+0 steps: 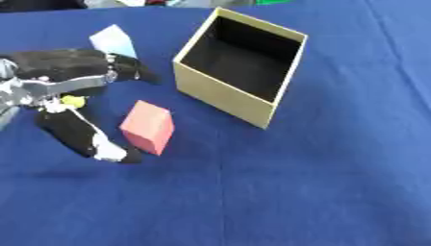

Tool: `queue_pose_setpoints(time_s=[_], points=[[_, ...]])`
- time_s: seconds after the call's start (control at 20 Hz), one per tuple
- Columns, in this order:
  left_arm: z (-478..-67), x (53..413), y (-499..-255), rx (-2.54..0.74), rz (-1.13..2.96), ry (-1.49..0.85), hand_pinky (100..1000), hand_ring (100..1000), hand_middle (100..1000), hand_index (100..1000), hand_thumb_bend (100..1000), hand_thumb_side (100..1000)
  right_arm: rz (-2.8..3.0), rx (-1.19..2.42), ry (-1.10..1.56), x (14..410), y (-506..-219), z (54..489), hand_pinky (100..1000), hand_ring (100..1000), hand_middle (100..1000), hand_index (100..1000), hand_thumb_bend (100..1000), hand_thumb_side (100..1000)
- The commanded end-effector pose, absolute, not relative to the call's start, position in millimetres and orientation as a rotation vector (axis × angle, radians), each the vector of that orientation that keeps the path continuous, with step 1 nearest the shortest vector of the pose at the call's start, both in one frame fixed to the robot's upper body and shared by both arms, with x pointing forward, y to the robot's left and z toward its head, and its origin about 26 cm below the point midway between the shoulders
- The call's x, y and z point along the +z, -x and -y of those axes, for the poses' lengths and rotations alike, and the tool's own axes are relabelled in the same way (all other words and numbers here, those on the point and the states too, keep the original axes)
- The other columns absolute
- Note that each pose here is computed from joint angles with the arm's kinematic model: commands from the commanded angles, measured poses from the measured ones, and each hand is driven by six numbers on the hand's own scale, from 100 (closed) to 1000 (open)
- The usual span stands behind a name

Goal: Pick up objects on the table and place them in the box.

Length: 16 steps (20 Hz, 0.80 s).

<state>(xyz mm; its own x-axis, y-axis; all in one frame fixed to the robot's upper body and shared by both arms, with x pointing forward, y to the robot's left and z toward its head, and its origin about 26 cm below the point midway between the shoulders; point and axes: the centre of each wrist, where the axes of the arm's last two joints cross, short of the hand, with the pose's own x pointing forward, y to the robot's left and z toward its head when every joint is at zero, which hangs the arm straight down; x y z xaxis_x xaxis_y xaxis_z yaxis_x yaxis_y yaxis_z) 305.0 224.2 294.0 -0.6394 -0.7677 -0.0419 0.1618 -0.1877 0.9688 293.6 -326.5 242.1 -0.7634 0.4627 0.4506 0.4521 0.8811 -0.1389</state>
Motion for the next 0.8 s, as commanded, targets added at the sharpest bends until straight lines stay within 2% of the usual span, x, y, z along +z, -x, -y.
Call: queue_pose_setpoints(time_s=[0.05, 0.8], points=[[-224, 301, -304, -1.901, 1.432, -0.774, 927, 913, 914, 965, 614, 470, 2.592, 0.069, 0.682, 252, -290, 328, 840, 738, 670, 782, 100, 852], [-229, 285, -335, -1.975, 1.293, -0.831, 935, 927, 918, 952, 555, 416, 2.591, 0.068, 0.669, 252, -291, 327, 841, 738, 668, 778, 100, 859]])
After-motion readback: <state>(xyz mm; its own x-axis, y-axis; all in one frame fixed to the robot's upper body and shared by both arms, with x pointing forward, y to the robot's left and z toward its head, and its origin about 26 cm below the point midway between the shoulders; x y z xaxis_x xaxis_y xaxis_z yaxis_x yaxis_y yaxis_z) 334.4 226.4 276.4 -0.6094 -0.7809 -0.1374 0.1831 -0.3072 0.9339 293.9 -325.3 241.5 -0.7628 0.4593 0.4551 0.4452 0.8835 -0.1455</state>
